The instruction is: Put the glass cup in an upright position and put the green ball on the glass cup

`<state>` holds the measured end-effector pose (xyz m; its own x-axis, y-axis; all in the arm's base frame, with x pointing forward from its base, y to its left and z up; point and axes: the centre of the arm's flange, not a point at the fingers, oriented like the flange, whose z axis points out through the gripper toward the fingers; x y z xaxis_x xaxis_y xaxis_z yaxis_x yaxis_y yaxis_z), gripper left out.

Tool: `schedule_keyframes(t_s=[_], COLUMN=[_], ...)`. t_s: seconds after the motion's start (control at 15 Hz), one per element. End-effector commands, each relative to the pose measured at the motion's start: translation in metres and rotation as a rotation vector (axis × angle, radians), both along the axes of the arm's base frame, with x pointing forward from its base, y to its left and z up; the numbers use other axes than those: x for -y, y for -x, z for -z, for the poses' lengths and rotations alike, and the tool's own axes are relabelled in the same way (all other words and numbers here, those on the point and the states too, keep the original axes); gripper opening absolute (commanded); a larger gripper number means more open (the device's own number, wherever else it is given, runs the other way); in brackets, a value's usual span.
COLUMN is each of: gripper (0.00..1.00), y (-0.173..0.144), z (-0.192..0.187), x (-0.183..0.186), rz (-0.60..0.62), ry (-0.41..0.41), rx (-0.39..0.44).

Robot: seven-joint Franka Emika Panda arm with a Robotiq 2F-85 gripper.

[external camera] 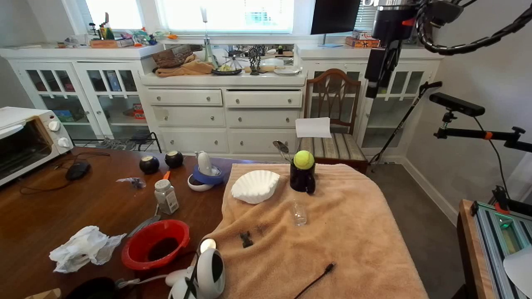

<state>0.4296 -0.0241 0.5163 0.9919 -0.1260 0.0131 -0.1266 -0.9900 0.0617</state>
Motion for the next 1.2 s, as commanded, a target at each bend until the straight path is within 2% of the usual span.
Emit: schedule_keyframes(t_s=[0.0,0.13,0.4,0.67,0.73,1.07,1.13], gripper=[1.0,1.0,1.0,1.0,1.0,1.0,1.0], y=[0.0,0.001,-0.019,-0.035,-0.025,-0.028,-0.031], z=[0.0,0.0,0.018,0.058,0.035,0.037,0.048], x=[0.0,0.001,-0.011,-0.033,-0.031,-0.032,-0.026], rz=[0.0,-0.043,-0.237,-0.413,-0.339,-0.348,-0.366], ry=[0.0,-0.015,-0.15,-0.26,-0.199,-0.203,-0.205], rx=[0.0,0.004,0.061,0.055,0.062,0.064,0.024])
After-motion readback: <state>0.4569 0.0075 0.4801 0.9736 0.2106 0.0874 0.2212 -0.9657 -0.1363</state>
